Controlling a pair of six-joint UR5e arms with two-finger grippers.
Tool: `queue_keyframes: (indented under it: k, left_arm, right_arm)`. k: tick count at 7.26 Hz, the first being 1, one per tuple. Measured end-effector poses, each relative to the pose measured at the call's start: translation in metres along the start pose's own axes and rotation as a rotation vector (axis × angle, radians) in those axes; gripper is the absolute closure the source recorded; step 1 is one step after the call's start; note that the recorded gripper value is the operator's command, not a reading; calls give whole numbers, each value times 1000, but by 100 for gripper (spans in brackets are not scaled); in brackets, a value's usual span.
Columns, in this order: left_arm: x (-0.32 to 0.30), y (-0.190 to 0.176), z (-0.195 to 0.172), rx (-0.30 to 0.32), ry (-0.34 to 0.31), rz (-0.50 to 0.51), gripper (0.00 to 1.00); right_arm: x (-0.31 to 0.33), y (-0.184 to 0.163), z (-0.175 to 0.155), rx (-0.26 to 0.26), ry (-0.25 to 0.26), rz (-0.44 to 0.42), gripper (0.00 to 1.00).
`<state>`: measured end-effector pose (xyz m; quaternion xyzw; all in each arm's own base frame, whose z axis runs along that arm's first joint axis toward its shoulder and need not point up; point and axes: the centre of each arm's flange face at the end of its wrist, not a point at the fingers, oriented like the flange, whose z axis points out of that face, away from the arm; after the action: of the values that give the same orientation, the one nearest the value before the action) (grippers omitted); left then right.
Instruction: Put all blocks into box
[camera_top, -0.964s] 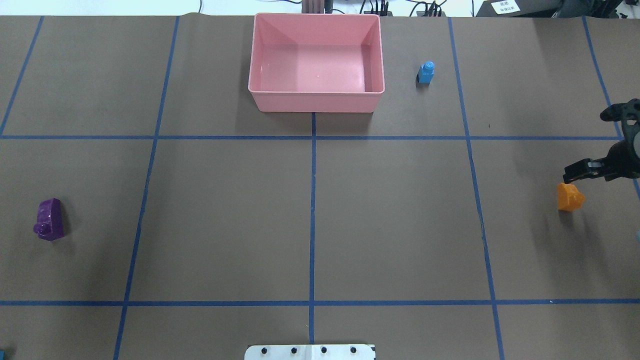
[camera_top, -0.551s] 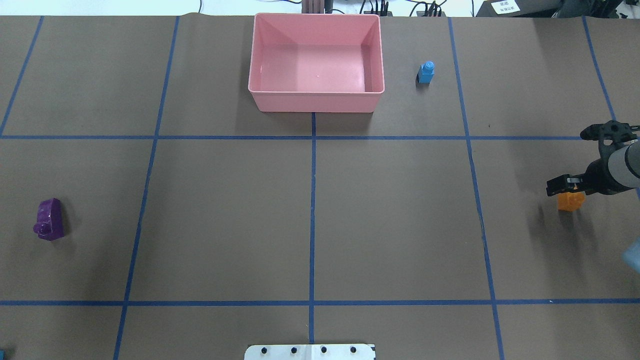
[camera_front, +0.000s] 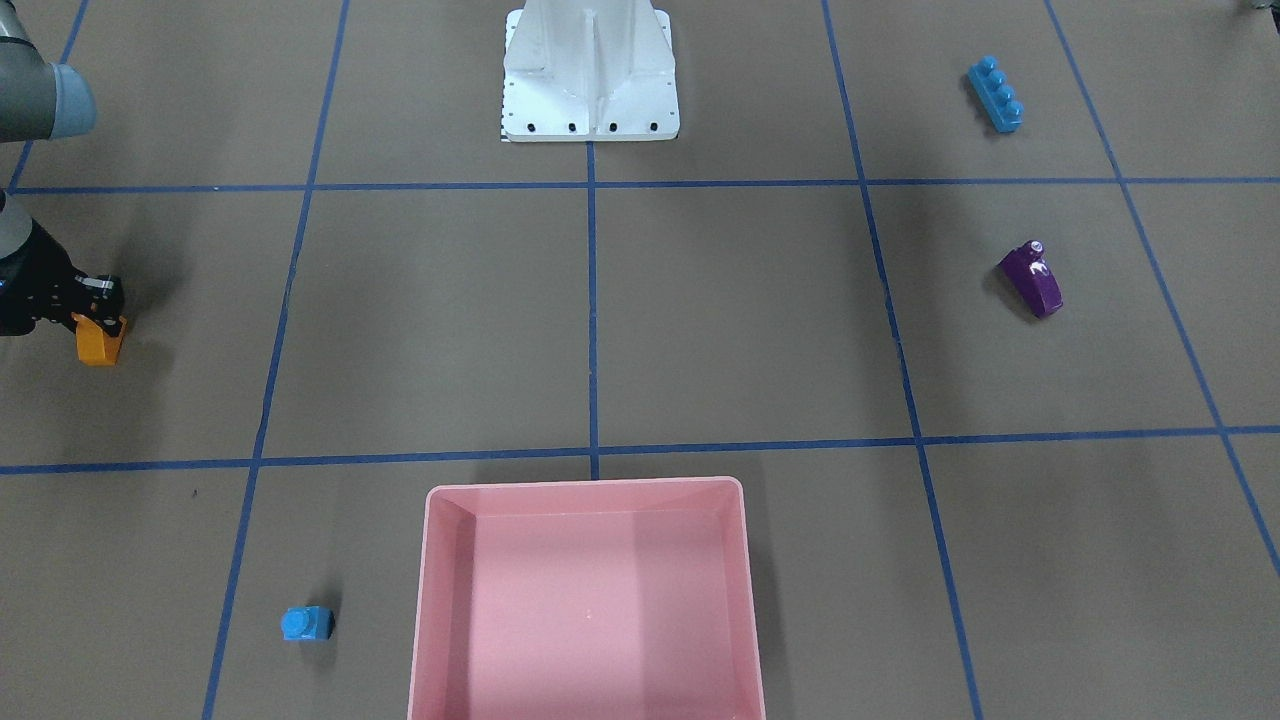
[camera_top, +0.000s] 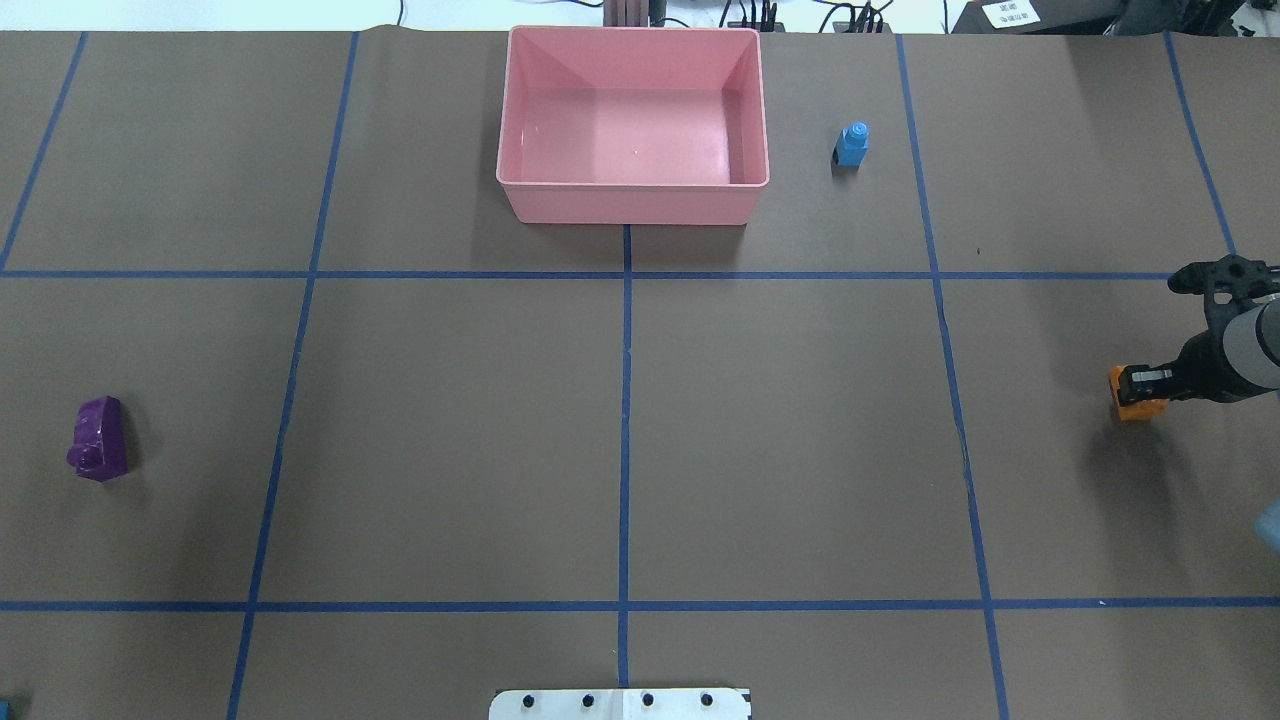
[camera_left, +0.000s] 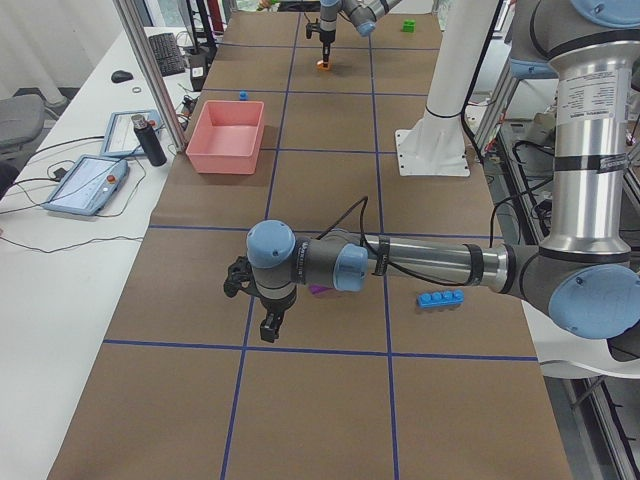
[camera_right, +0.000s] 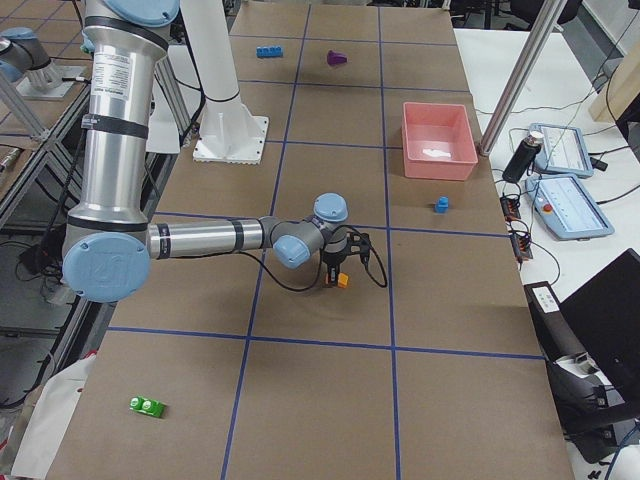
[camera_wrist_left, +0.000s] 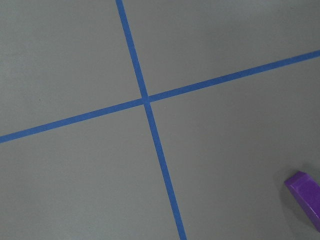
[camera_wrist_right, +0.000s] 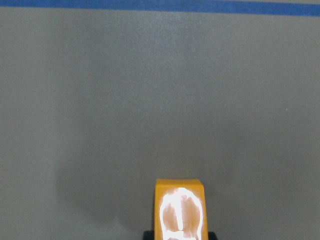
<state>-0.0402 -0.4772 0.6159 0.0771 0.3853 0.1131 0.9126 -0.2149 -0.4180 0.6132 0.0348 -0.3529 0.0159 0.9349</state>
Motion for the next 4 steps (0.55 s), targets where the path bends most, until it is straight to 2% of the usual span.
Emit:
queue_keyframes:
  k: [2, 4]
  left_arm:
    - [0, 0, 0, 1, 0, 1, 0]
    - [1, 0, -1, 2, 0, 2, 0]
  right_arm:
    - [-21, -14, -10, 24, -31, -18, 100]
    - [-74, -70, -37, 111, -99, -39, 100]
